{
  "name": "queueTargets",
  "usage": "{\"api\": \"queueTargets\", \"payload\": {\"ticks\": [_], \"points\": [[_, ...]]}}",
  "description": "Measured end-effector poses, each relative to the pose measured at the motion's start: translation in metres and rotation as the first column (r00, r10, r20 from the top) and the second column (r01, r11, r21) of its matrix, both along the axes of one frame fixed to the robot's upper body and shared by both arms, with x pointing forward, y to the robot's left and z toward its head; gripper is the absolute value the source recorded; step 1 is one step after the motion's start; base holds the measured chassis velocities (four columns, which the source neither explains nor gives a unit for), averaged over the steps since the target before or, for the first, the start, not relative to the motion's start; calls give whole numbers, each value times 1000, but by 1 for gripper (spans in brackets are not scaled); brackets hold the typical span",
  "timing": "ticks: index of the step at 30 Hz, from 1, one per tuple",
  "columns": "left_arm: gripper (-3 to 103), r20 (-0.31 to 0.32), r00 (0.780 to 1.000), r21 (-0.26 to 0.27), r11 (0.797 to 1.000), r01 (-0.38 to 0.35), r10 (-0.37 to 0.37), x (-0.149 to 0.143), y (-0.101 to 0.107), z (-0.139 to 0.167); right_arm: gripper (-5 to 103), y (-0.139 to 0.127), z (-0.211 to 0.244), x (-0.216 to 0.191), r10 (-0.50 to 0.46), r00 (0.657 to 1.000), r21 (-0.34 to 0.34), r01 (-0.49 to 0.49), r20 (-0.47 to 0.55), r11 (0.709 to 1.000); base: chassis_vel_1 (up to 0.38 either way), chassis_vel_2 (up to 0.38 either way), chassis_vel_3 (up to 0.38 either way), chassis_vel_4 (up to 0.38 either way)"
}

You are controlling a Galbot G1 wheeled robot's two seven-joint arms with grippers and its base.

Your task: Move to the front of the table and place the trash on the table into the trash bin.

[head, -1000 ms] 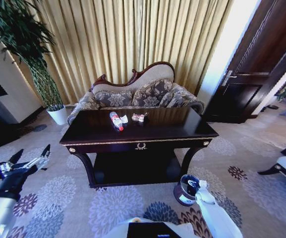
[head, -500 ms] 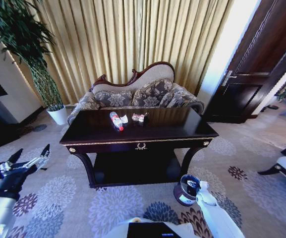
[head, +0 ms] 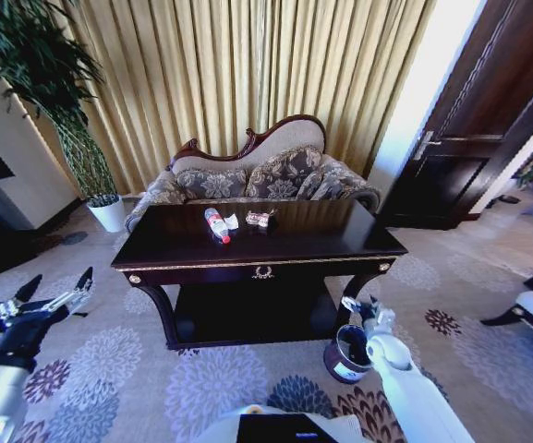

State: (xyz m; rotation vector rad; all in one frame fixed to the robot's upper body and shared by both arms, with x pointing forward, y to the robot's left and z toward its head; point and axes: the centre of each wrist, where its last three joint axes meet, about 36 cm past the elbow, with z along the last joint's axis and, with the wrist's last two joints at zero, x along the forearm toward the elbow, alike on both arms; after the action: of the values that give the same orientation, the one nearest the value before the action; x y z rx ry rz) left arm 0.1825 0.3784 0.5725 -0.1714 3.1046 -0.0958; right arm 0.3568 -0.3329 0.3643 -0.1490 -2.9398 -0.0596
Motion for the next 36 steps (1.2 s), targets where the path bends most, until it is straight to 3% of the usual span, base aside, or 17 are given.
{"api": "queueTargets", "payload": {"ticks": [5, 13, 36], "points": [[100, 4, 1000, 5, 1000, 2, -2, 0, 1, 2, 100, 42, 64, -38, 124, 985, -47, -119, 118, 992, 0, 0, 0, 0], [100, 3, 1000, 3, 1000, 2, -2, 0, 1, 2, 100, 71, 107, -73, 169, 976, -39, -165, 137, 985, 0, 0, 0, 0], [100, 7, 1000, 5, 1000, 9, -9, 2, 1, 2, 100, 83, 122, -76, 204, 968, 6, -208, 148, 978, -56, 59, 53, -58]]}}
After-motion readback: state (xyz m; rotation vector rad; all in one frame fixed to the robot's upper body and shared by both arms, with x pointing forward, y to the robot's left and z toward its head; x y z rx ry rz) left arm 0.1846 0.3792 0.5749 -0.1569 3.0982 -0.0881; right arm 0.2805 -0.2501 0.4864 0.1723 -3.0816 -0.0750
